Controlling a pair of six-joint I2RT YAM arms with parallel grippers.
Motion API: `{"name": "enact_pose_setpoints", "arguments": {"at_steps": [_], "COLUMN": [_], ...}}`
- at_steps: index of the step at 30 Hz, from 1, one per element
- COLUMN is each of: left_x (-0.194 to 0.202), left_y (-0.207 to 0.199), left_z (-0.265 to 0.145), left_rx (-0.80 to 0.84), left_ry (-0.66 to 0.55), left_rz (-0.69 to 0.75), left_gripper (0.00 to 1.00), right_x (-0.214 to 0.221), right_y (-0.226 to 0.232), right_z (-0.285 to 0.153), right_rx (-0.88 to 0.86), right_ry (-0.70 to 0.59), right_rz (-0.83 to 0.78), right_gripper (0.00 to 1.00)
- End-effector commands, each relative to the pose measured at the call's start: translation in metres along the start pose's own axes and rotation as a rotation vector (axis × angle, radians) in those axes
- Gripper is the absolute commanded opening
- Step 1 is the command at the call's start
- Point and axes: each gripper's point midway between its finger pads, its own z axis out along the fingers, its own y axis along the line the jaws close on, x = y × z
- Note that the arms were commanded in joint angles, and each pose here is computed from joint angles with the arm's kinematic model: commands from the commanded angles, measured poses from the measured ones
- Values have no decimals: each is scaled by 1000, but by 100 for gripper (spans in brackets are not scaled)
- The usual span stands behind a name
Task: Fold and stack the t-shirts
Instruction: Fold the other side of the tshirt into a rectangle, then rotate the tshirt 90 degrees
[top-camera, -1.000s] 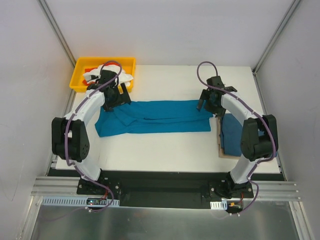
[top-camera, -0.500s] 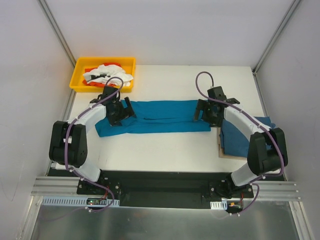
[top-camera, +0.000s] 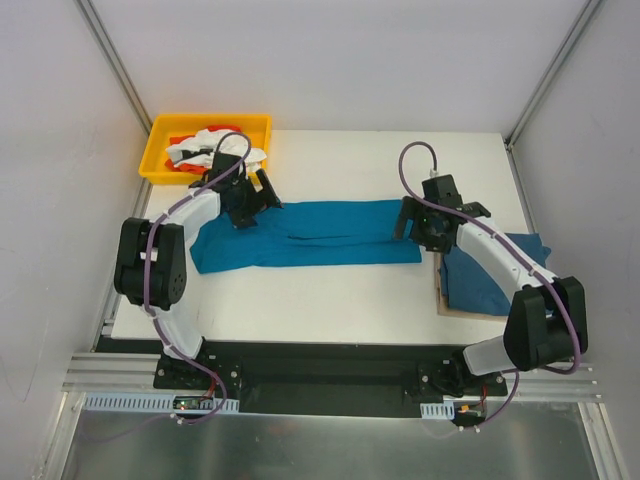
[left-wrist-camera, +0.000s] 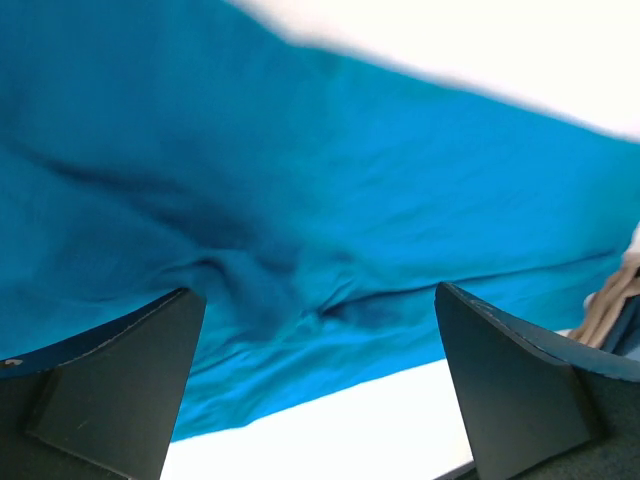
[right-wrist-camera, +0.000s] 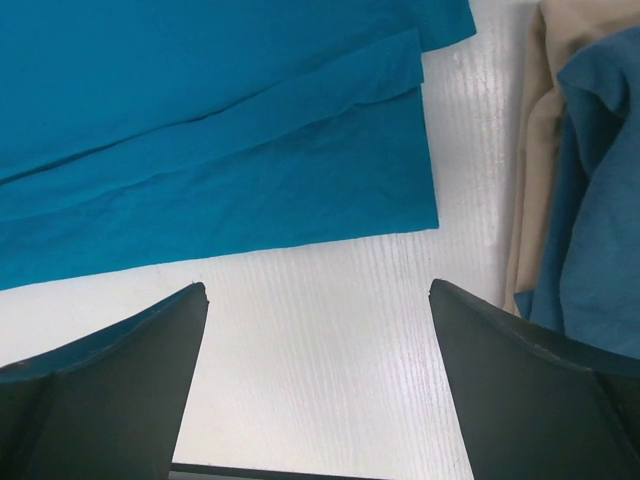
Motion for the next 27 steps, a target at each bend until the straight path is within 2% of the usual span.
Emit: {"name": "enact_pose_setpoints", "arguments": {"at_steps": [1,3,6,11,15,16,19,21,27], "left_x": [-40,-55,-53,-50,-36,-39,-27,-16,1], "left_y": [-35,-39,-38,-41,-23,-24,-11,-2,4], "left_z": [5,12,18,-16,-45,-61,-74,-75,-54], "left_rx": [76,69,74,61,9,2,-17,-30,-19], "left_ry": [-86,-109,-79,-157,-224,-276,-303,-290,-194], "left_rz": [37,65,85,126,139,146,149,140,102], "left_gripper": [99,99,99,99,99,99,99,99,99], "right_x": [-11,-13,-16,-16,-4,-3,-2,-16,-37], "right_y": [-4,-4,-3,11,23,25,32,44,73], "right_z": [-14,-19,-28,-35,-26,-24,-11,-9,40], "right_rx": [16,15,-1,-69,-69,-67,-61,-83,-91], "right_ry": [-71,-84,-114,-101,-67,-63,-38,-54,44], "right_rz": [-7,-4,-9,-57,-111,-122,-164,-183,-233], "right_gripper": [97,97,97,97,97,97,97,97,97]}}
